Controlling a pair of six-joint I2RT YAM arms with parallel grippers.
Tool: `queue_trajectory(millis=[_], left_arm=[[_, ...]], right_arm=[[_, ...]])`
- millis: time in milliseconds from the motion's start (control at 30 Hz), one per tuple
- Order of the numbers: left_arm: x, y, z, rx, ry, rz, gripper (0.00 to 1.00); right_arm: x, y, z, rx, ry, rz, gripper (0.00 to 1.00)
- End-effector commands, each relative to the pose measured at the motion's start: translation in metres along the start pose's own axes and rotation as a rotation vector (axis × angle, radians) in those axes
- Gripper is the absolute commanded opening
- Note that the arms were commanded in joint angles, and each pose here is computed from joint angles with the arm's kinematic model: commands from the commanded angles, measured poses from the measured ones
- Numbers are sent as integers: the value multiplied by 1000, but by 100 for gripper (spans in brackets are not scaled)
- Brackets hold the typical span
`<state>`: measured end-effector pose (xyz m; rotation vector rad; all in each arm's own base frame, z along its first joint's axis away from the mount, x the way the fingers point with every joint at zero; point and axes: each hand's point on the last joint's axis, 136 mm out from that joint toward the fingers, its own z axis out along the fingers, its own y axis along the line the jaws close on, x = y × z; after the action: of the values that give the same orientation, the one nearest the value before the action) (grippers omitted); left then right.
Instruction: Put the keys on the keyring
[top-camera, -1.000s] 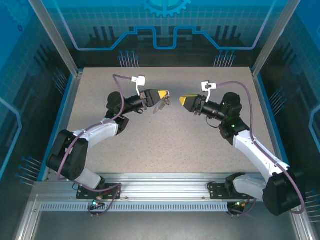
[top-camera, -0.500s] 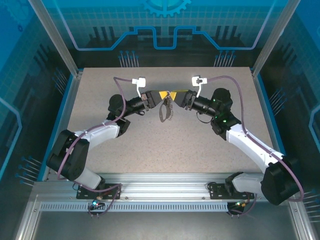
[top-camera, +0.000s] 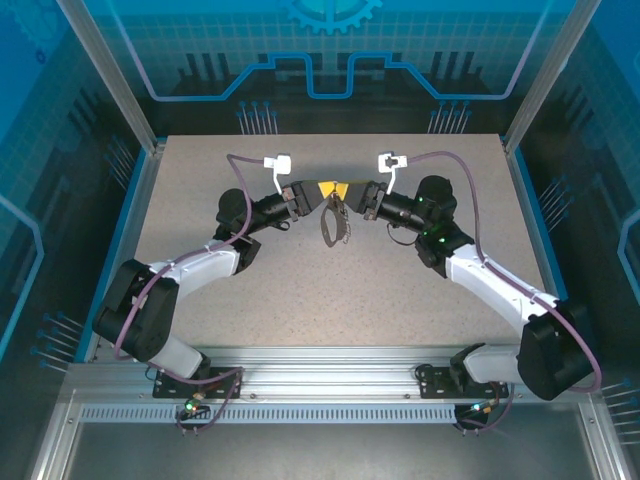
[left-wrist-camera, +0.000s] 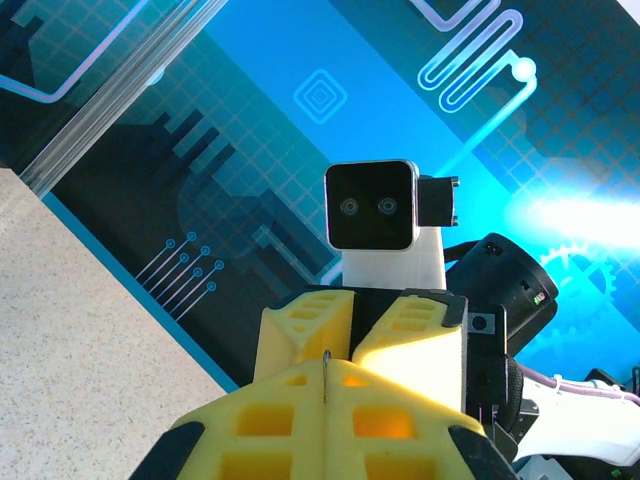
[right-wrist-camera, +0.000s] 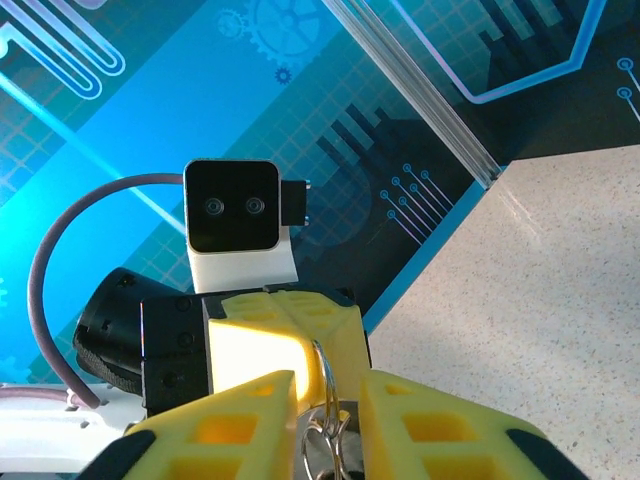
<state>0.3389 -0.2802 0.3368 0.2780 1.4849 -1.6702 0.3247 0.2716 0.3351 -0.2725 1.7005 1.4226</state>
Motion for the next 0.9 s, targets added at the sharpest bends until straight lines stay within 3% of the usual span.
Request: queue_trajectory(millis=[0, 233, 400, 567, 667, 867], left_arm=[[-9, -17, -1, 44, -43, 44, 0], [-8, -18, 0, 48, -39, 43, 0], [-6, -19, 0, 47, -19, 47, 0], [-10, -17, -5, 16, 1, 74, 37], [-18, -16, -12, -7, 5, 95, 47], [-23, -15, -19, -40, 81, 143, 55]], right_arm=[[-11, 16, 4, -45, -24, -32, 20], [-9, 17, 7, -64, -12, -33, 0], [-12, 17, 6, -64, 2, -47, 0], [-16, 12, 1, -54, 59, -80, 0], [-19, 10, -4, -57, 98, -103, 0], [-18, 8, -11, -75, 195, -145, 0]])
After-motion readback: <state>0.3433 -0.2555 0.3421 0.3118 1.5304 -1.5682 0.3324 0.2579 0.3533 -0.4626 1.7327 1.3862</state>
